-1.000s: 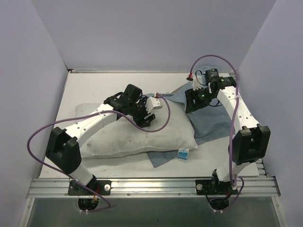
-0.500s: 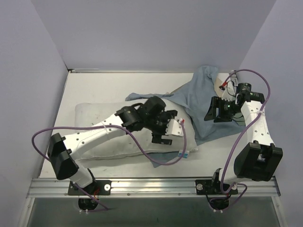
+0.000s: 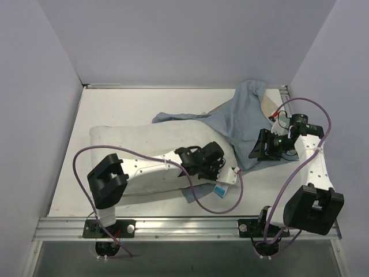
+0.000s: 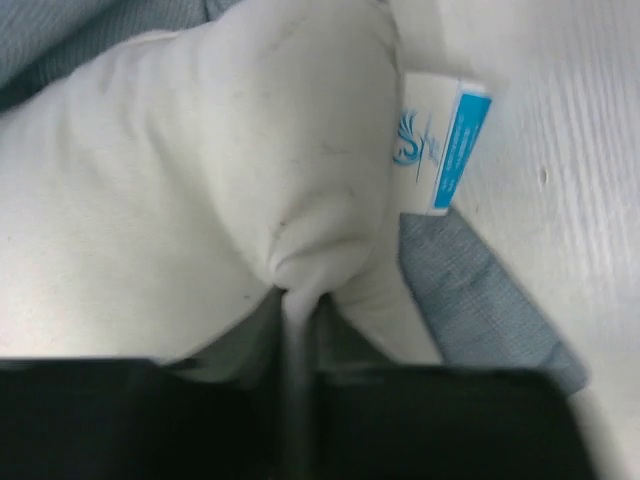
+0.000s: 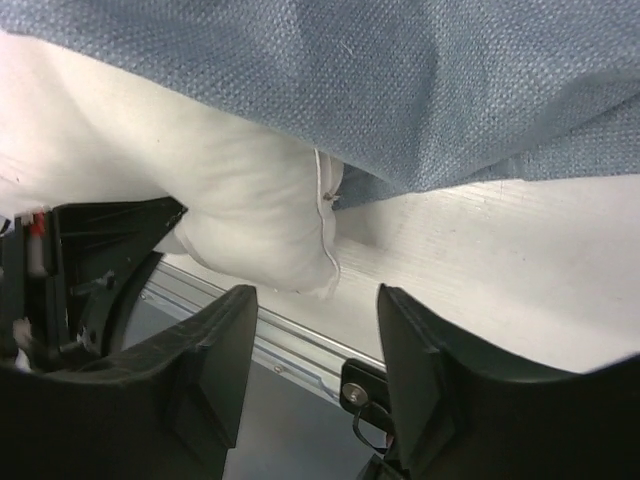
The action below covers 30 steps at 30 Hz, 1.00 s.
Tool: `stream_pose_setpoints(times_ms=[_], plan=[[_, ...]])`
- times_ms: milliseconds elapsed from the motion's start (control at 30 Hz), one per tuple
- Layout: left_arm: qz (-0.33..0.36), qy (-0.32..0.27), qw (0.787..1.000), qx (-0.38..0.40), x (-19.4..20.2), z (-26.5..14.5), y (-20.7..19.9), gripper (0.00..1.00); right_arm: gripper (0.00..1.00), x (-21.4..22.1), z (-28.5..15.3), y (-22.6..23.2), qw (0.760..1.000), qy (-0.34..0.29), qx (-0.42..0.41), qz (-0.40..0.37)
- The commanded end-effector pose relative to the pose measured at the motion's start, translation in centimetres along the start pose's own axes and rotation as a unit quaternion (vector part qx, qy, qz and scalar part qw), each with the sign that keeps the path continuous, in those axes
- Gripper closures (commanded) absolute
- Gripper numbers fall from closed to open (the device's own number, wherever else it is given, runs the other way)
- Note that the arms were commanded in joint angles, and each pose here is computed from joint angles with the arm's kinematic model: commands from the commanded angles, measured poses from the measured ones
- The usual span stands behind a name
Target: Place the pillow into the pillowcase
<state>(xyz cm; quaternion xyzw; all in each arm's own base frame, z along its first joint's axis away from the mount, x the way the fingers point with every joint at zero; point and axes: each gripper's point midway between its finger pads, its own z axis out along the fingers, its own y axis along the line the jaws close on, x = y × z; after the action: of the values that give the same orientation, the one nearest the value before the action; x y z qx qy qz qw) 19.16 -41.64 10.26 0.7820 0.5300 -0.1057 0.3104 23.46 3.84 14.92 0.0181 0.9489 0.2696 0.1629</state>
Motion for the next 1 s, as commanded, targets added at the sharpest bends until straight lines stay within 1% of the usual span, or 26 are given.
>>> stream_pose_setpoints(times_ms=[0,33,67,100,133,167,200,267,300,367,400,467,500,567,600,633,700,800,967], plan=[[-0.076,-0.041,0.996,-0.01,-0.9,-1.5,3.9,1.0,0.53,1.1,-0.8,0.3,1.0,-0.006,-0.003,0.004],[-0.114,-0.061,0.992,0.005,-1.4,-2.4,4.2,1.0,0.55,1.2,-0.6,0.2,1.0,-0.011,-0.003,0.001],[-0.145,-0.113,0.981,0.055,-2.0,-3.7,4.5,1.0,0.59,1.0,-0.6,0.4,1.0,-0.017,-0.009,0.001],[-0.166,-0.134,0.975,0.062,-2.7,-5.2,5.5,1.0,0.63,0.4,-0.4,0.4,0.999,-0.033,-0.01,0.0],[-0.19,-0.154,0.966,0.081,-3.2,-6.3,5.7,1.0,0.65,0.6,0.1,0.3,0.999,-0.037,-0.013,0.007],[-0.209,-0.168,0.959,0.088,-2.4,-7.3,6.8,1.0,0.66,0.5,0.4,0.3,0.999,-0.043,-0.016,0.014],[-0.217,-0.19,0.95,0.121,-3.2,-8.4,6.3,1.0,0.66,-0.4,0.7,0.4,0.997,-0.068,-0.021,0.014],[-0.235,-0.205,0.94,0.141,-3.0,-9.3,6.5,1.0,0.66,-0.2,1.8,0.2,0.997,-0.075,-0.024,0.019],[-0.248,-0.213,0.932,0.157,-2.6,-9.8,6.4,1.0,0.67,-1.1,2.3,0.8,0.995,-0.09,-0.032,0.023],[-0.268,-0.222,0.922,0.169,-2.6,-10.2,6.7,1.0,0.69,-1.0,3.4,1.0,0.995,-0.092,-0.034,0.019],[-0.282,-0.225,0.916,0.175,-2.2,-10.3,7.1,1.0,0.7,-1.4,4.4,1.9,0.995,-0.095,-0.036,-0.006],[-0.303,-0.238,0.904,0.186,-2.7,-10.8,7.8,1.0,0.7,-1.3,5.8,2.5,0.995,-0.093,-0.033,-0.011],[-0.311,-0.242,0.899,0.189,-2.6,-10.9,8.1,1.0,0.68,-2.3,6.4,2.9,0.993,-0.109,-0.034,-0.026],[-0.327,-0.251,0.891,0.191,-2.6,-11.3,9.1,1.0,0.58,-2.4,7.7,3.4,0.993,-0.109,-0.029,-0.03],[-0.336,-0.251,0.886,0.195,-2.4,-11.1,9.4,1.0,0.52,-2.6,8.4,3.1,0.993,-0.109,-0.023,-0.033],[-0.349,-0.252,0.882,0.193,-2.1,-11.4,9.9,1.0,0.49,-2.7,9.0,2.5,0.993,-0.111,0.001,-0.037],[-0.356,-0.261,0.875,0.198,-2.3,-11.7,10.6,1.0,0.42,-2.7,10.1,1.6,0.993,-0.11,0.02,-0.034],[-0.364,-0.267,0.871,0.197,-2.2,-12.1,11.2,1.0,0.38,-3.0,11.3,0.8,0.992,-0.12,0.039,-0.027],[-0.37,-0.267,0.868,0.197,-2.1,-12.3,11.3,1.0,0.38,-3.2,13.1,1.3,0.991,-0.116,0.046,-0.04]])
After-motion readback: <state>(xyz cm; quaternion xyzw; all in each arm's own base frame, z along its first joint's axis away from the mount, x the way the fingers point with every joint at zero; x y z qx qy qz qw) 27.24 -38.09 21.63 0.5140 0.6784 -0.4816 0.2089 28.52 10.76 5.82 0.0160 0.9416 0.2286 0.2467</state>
